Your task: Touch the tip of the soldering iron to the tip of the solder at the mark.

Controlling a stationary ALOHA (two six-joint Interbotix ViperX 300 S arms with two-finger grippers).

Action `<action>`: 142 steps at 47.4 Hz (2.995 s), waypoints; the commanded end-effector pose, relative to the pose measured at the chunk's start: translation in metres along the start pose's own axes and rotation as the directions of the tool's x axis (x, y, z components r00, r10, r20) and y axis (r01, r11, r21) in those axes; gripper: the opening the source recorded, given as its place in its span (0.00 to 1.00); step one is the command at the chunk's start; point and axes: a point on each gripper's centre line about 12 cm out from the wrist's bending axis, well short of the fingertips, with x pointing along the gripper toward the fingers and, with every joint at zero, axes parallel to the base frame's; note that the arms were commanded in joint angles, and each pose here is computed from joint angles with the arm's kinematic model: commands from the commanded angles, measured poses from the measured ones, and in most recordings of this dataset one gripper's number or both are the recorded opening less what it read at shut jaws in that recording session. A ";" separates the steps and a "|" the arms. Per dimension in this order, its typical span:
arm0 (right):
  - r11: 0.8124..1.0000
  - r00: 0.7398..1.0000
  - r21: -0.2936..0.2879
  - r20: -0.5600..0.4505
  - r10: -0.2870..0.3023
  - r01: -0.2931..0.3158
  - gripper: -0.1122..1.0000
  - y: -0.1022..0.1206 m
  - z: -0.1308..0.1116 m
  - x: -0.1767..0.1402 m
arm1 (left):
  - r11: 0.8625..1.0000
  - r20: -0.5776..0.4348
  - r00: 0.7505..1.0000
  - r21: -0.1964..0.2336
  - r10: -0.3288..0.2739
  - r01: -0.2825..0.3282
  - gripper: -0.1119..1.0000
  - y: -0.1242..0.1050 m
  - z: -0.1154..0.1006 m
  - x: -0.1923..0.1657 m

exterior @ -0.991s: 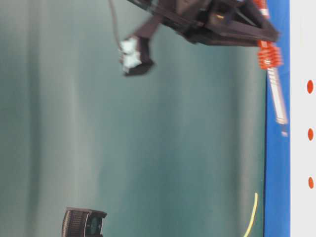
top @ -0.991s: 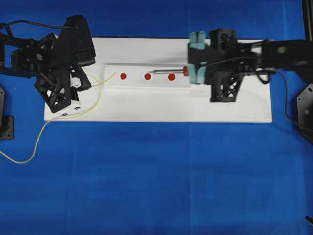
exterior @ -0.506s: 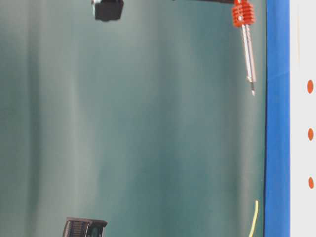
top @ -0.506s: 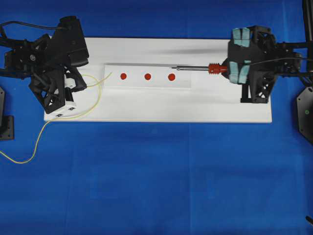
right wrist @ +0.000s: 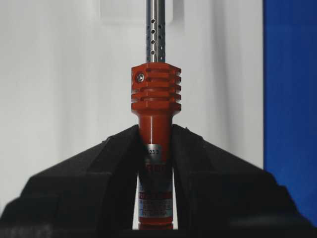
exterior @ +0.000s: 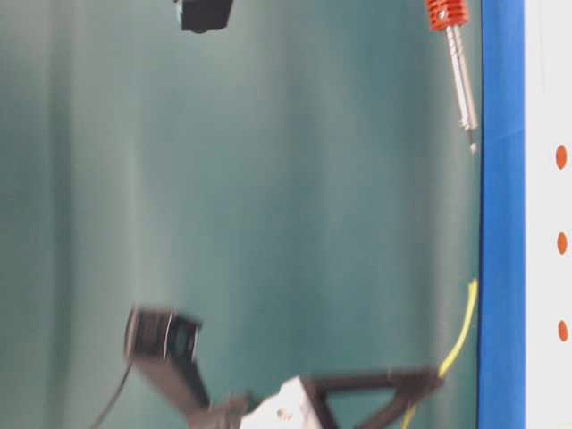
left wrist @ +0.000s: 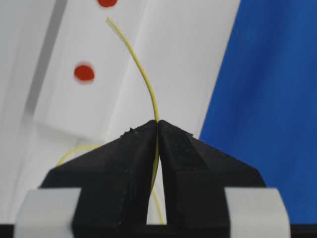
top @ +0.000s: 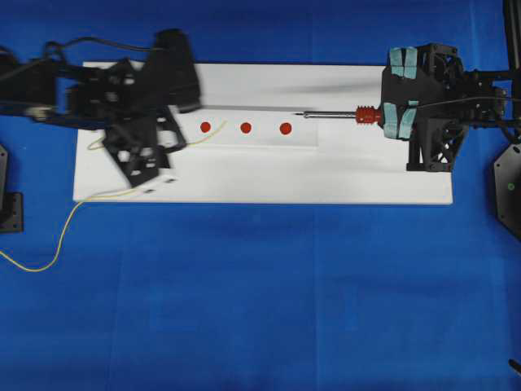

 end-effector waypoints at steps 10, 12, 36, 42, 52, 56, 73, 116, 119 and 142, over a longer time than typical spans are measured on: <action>1.000 1.000 0.006 -0.005 -0.006 0.006 0.15 -0.002 0.003 -0.004 | 0.999 -0.028 1.000 0.048 0.006 -0.005 0.11 -0.013 0.050 0.040; 1.000 1.000 0.007 -0.005 -0.006 0.006 0.16 -0.002 0.003 -0.004 | 0.998 -0.030 1.000 0.056 0.006 -0.005 0.11 -0.014 0.054 0.047; 1.000 1.000 0.009 -0.019 -0.006 0.006 0.16 -0.002 0.001 -0.003 | 0.996 -0.070 0.997 0.084 0.034 -0.028 0.11 -0.001 0.066 0.085; 1.000 1.000 0.007 -0.019 -0.006 0.006 0.15 -0.002 0.000 -0.003 | 0.996 -0.082 0.996 0.080 0.036 -0.029 0.11 0.000 0.062 0.085; 1.000 1.000 0.008 -0.019 -0.009 0.009 0.16 -0.003 0.000 -0.002 | 0.996 -0.086 0.996 0.090 0.029 -0.021 0.11 -0.007 0.059 0.086; 1.000 1.000 0.012 -0.021 -0.009 0.009 0.16 -0.003 0.000 -0.002 | 0.996 -0.093 0.995 0.091 0.028 -0.019 0.11 -0.009 0.057 0.086; 1.000 0.999 0.010 -0.035 -0.007 0.008 0.15 -0.003 0.003 0.004 | 0.996 -0.105 0.994 0.091 0.027 -0.018 0.11 -0.010 0.051 0.088; 1.000 0.992 -0.024 -0.128 0.011 -0.014 0.15 0.005 0.018 0.039 | 0.995 -0.110 0.994 0.098 0.028 -0.017 0.11 -0.010 0.050 0.089; 1.000 0.991 -0.025 -0.131 0.011 -0.015 0.15 0.005 0.019 0.040 | 0.995 -0.111 0.993 0.098 0.028 -0.017 0.11 -0.010 0.049 0.089; 1.000 0.985 -0.019 -0.170 0.008 -0.012 0.15 0.005 0.017 0.042 | 0.994 -0.108 0.994 0.106 0.029 -0.017 0.11 -0.010 0.050 0.088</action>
